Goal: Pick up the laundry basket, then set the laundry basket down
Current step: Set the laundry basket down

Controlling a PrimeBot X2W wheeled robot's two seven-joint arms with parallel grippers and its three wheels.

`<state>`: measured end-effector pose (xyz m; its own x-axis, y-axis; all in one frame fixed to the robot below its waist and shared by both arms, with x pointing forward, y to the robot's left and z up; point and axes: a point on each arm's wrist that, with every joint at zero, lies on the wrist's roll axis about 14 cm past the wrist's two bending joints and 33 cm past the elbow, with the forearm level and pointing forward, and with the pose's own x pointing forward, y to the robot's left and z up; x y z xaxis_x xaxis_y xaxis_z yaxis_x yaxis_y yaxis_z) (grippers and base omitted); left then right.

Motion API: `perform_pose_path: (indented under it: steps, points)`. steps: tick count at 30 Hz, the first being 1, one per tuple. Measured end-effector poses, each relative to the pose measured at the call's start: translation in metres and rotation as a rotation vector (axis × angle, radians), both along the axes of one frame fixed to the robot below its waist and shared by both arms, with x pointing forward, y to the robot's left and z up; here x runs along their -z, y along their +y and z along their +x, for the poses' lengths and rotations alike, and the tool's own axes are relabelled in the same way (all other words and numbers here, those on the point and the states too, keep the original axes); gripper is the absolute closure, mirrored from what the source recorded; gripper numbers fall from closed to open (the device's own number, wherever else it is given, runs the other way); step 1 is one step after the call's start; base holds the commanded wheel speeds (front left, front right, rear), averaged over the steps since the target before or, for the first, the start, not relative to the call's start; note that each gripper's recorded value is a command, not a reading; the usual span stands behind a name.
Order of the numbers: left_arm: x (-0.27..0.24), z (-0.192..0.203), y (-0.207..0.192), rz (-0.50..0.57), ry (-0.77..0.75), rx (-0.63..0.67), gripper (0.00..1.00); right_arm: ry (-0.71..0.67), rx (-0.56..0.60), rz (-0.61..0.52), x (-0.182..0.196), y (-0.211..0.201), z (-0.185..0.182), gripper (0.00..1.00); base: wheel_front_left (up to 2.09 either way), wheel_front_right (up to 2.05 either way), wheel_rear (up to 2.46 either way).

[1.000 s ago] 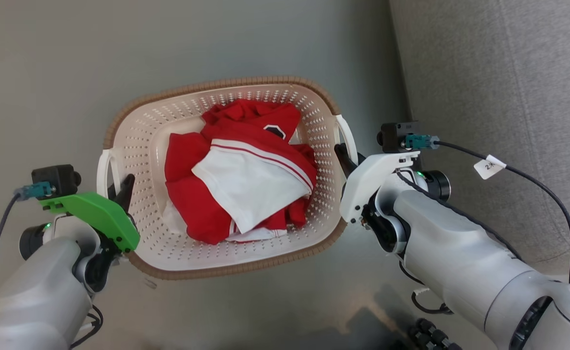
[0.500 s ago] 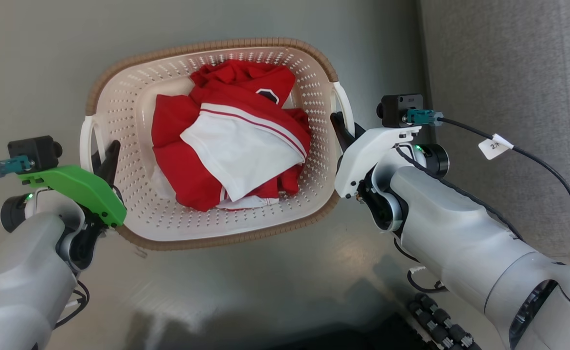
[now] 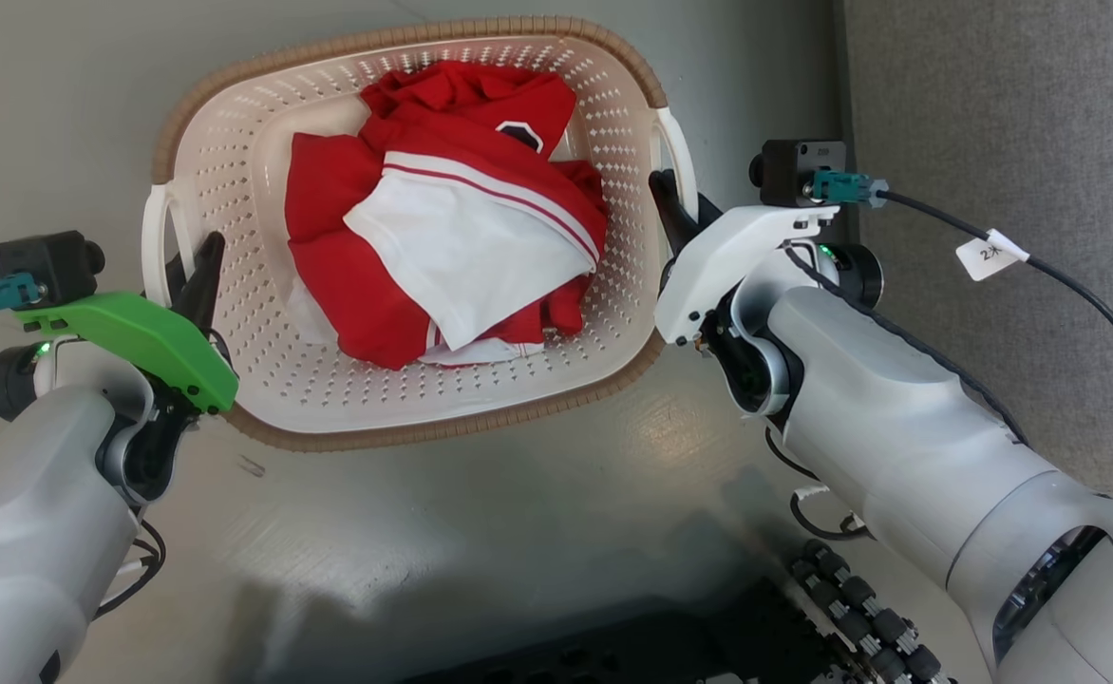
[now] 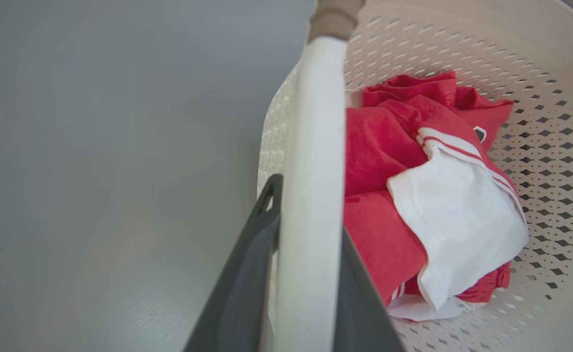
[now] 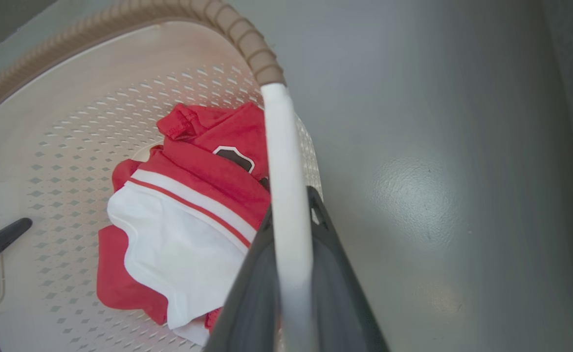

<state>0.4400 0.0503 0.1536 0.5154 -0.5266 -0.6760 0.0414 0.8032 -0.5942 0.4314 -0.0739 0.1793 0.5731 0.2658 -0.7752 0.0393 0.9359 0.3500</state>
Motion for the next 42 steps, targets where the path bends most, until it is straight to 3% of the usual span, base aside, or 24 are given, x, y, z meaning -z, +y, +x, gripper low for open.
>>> perform_pose_path:
  steps: [26, 27, 28, 29, 42]
  points:
    - [0.022, -0.006, -0.008, -0.019, 0.027, 0.034, 1.0, 0.031, 0.046, -0.023, 0.024, -0.011, -0.005, 1.0, 0.0, 0.0, 0.0]
    - [0.022, -0.006, -0.008, -0.019, 0.027, 0.036, 0.72, 0.031, 0.047, -0.024, 0.024, -0.011, -0.005, 1.0, 0.0, 0.0, 0.0]
    - [0.022, -0.006, -0.008, -0.019, 0.027, 0.038, 0.0, 0.032, 0.049, -0.024, 0.024, -0.011, -0.006, 0.46, 0.0, 0.0, 0.0]
    - [0.022, -0.006, -0.009, -0.02, 0.027, 0.04, 0.0, 0.033, 0.054, -0.026, 0.024, -0.012, -0.006, 0.0, 0.0, 0.0, 0.0]
    - [0.021, -0.013, -0.012, -0.021, 0.031, 0.075, 0.0, 0.027, 0.098, -0.082, 0.026, -0.039, -0.001, 0.0, 0.0, 0.0, 0.0]
